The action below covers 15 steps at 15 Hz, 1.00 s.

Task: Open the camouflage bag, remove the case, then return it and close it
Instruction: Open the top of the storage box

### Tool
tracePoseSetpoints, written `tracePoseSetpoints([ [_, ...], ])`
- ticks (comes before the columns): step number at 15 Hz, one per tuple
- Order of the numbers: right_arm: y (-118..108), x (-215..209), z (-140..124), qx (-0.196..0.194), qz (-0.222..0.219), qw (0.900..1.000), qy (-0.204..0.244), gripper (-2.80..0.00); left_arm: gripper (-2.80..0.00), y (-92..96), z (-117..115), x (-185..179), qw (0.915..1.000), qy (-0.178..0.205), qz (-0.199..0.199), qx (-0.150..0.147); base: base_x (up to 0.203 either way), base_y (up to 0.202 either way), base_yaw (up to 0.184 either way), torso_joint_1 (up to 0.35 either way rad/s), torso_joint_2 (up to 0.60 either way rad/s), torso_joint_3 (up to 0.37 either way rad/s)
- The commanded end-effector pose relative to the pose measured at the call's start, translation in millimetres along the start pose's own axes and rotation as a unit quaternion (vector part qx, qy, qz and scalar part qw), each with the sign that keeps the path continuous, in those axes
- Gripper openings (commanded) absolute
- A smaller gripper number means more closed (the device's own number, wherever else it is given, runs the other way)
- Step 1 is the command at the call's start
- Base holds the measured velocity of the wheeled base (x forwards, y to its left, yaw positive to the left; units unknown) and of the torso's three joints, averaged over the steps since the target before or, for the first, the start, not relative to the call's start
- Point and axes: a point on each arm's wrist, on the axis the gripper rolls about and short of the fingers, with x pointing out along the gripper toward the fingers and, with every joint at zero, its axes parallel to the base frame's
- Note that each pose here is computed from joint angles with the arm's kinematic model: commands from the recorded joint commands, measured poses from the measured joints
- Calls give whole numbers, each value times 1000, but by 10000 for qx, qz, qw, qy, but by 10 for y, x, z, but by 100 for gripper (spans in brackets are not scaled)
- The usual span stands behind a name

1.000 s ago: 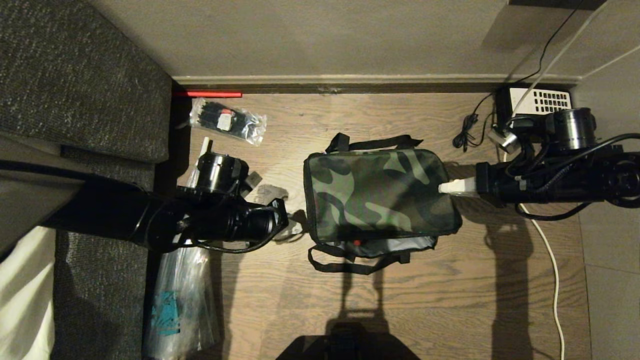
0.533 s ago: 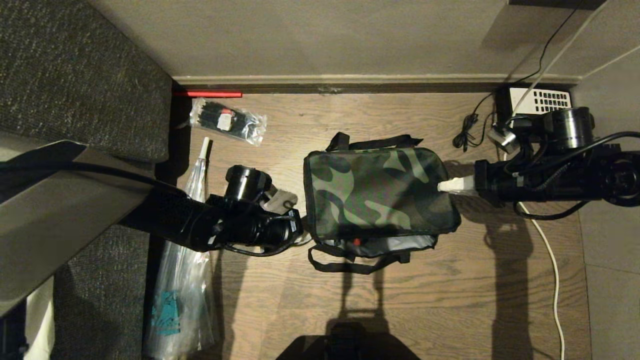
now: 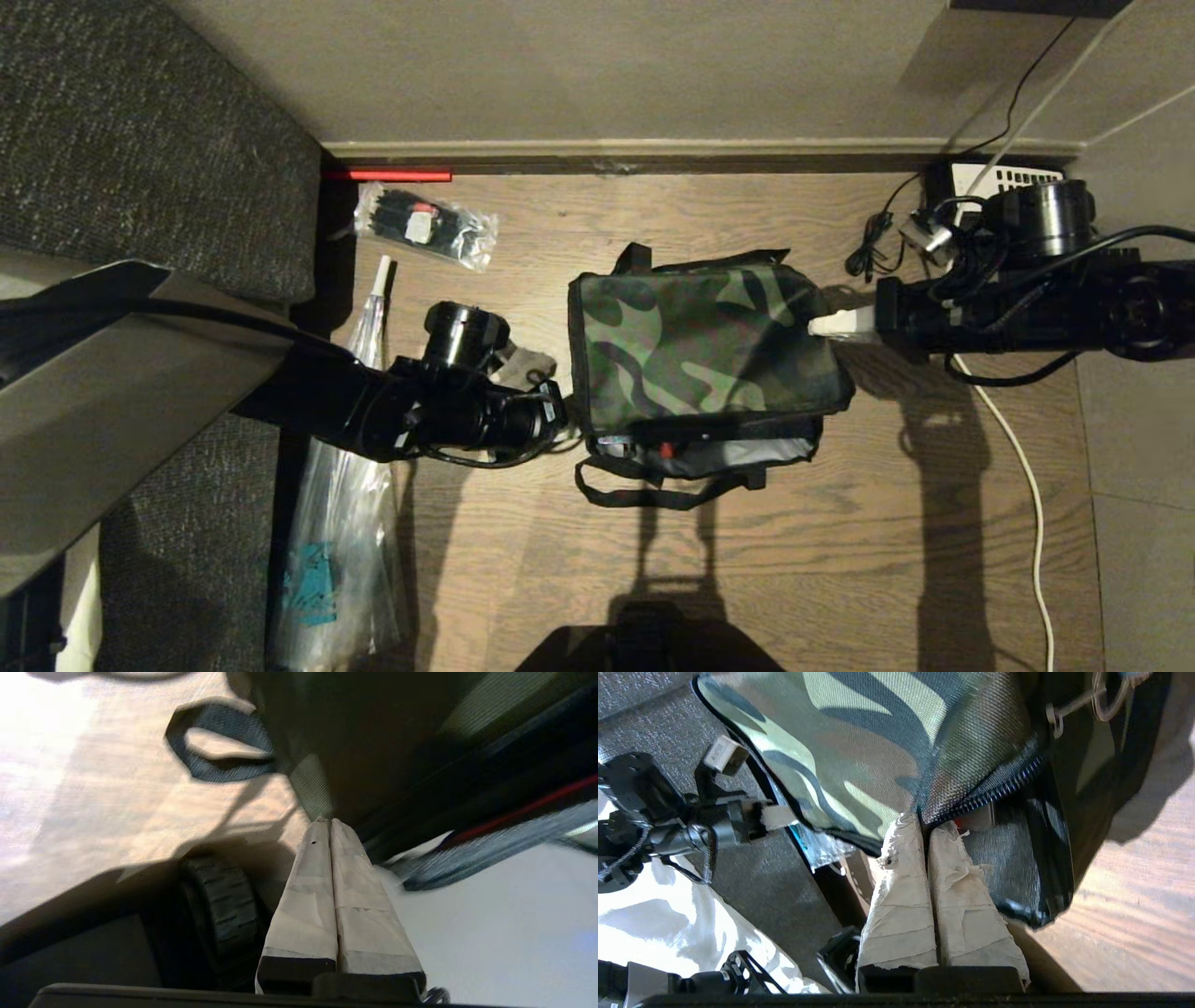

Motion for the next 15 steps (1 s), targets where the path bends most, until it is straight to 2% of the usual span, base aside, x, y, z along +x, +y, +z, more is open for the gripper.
tracePoseSetpoints([
  [1, -46, 50, 2, 40, -5, 10000, 39, -280, -280, -120, 124, -28, 9994, -205, -199, -185, 0, 0, 0, 0, 0, 0],
  [6, -58, 66, 4, 40, 2, 10000, 42, -280, -280, -320, 301, -60, 9970, -491, -510, -302, 0, 0, 0, 0, 0, 0],
  [10, -60, 66, -2, 49, -9, 10000, 50, -280, -280, -406, 315, -157, 9963, -560, -571, -312, 0, 0, 0, 0, 0, 0],
  [11, -62, 67, -6, 54, -11, 10000, 56, -280, -280, -487, 323, -267, 9955, -662, -615, -276, 0, 0, 0, 0, 0, 0],
  [15, -53, 61, 6, 27, -3, 10000, 34, -280, -280, -623, 324, -428, 9931, -781, -749, -443, 0, 0, 0, 0, 0, 0],
])
